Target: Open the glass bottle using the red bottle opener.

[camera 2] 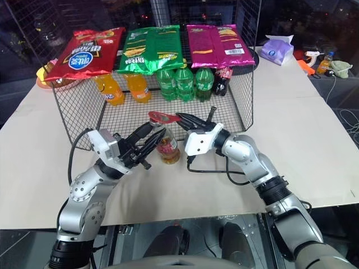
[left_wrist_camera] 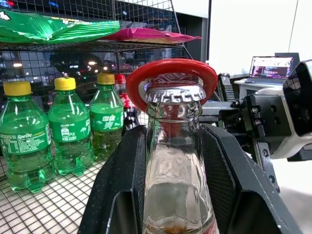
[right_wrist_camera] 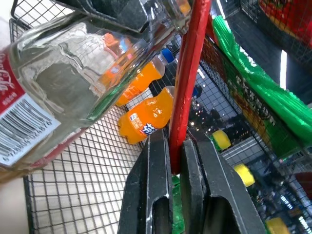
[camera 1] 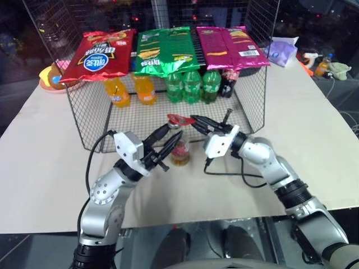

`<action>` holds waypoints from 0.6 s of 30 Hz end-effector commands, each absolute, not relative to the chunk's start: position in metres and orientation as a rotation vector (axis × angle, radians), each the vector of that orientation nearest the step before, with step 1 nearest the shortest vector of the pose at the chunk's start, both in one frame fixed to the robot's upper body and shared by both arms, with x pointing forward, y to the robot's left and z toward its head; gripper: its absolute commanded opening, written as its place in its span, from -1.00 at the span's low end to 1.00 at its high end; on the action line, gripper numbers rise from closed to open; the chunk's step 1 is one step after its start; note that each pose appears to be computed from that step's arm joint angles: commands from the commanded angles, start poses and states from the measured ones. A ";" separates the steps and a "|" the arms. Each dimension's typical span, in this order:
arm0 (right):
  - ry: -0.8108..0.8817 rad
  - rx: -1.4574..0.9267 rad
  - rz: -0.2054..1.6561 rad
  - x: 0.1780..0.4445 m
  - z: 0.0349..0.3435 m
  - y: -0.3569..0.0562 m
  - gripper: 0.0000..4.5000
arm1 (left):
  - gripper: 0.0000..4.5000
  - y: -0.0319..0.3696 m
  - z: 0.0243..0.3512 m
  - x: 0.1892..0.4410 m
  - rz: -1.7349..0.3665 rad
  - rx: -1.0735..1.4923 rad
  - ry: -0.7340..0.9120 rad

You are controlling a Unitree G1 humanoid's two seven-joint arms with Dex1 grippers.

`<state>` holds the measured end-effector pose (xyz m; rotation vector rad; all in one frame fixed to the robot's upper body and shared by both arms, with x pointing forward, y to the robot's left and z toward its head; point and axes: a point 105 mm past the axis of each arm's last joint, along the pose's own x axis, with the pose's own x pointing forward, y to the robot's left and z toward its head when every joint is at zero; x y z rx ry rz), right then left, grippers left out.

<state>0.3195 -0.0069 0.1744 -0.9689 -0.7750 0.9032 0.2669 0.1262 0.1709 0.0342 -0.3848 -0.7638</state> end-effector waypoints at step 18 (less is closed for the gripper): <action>-1.042 -1.189 0.719 0.332 0.232 -0.012 -1.00 | -0.34 0.122 0.164 0.271 -0.772 0.032 -0.356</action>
